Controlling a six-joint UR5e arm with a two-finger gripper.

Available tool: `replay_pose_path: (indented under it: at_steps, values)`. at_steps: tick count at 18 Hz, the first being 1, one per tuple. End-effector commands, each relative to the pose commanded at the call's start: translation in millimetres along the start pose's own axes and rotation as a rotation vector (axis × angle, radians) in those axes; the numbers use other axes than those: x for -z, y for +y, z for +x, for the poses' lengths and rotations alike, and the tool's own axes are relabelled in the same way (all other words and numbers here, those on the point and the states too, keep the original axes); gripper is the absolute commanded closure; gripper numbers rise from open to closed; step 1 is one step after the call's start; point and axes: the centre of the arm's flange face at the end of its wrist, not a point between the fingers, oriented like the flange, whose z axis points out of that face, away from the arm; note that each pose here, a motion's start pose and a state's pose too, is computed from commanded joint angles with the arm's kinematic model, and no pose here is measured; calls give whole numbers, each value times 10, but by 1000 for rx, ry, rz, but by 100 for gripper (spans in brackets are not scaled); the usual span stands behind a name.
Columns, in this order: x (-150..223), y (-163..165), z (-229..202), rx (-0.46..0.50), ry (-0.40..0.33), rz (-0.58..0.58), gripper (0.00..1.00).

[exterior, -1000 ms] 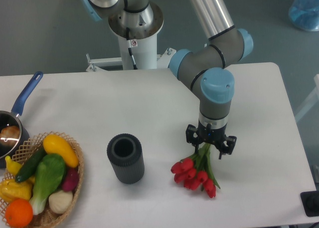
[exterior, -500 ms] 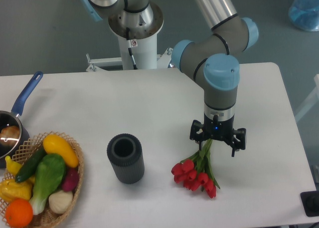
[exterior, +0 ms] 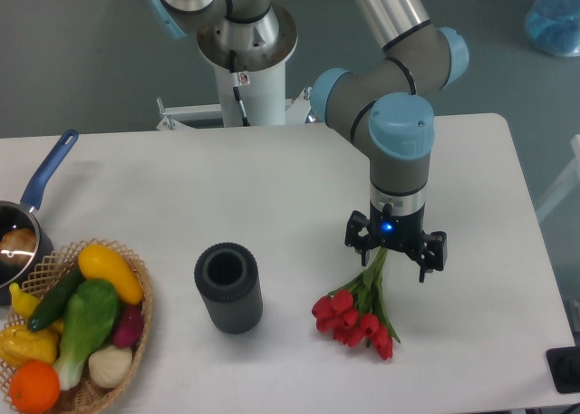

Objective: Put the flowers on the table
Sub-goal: 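Raise the open gripper up away from the tulips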

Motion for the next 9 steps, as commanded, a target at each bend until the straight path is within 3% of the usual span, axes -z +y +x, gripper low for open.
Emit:
replay_pose_path:
  at_steps: [4, 9]
  values:
    - [-6, 152, 22, -72, 11, -11, 0]
    - [-20, 148, 32, -74, 13, -11, 0]
